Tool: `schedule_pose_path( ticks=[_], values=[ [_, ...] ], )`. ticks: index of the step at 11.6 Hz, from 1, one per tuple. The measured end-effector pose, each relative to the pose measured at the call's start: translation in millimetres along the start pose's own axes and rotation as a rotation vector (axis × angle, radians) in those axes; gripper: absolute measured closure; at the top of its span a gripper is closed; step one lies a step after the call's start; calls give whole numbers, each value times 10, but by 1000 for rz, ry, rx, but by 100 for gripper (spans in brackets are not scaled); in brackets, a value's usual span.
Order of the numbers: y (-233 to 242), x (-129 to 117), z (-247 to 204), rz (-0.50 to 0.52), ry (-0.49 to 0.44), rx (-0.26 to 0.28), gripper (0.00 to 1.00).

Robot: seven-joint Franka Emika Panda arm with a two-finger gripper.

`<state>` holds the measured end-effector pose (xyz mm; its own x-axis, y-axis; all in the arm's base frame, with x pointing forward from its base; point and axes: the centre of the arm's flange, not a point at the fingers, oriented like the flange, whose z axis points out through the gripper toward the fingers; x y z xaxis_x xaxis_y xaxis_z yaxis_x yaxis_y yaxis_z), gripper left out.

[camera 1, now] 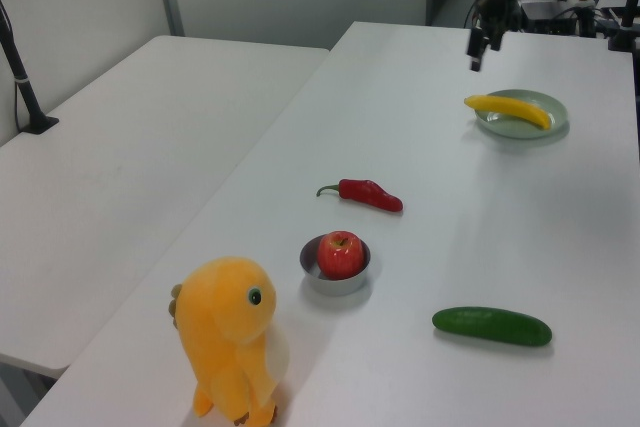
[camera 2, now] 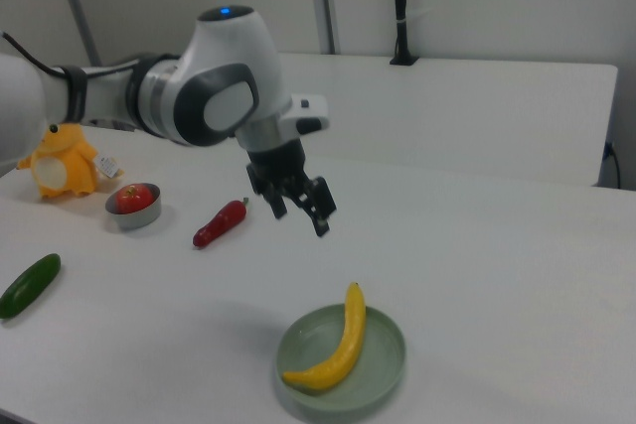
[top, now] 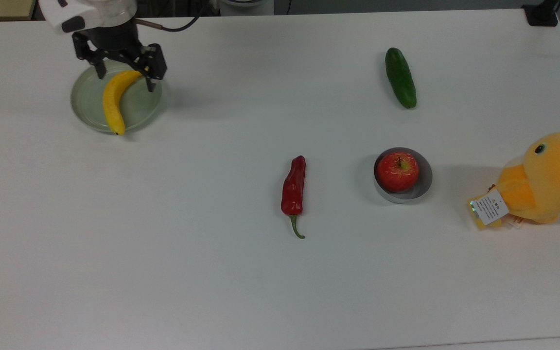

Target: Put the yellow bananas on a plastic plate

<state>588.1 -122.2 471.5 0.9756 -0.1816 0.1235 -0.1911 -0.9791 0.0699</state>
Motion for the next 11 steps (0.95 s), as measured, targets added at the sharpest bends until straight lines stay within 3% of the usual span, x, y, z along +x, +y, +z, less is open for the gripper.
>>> schedule_pose_path(
  ticks=[2, 4, 8, 11],
  values=[
    [-332, 115, -315, 45, 60, 64, 0],
    [-724, 128, -492, 5, 90, 82, 0],
    [-1140, -150, -803, -109, -27, 84, 0],
    [-1137, -172, -892, -128, -34, 84, 0]
  ],
)
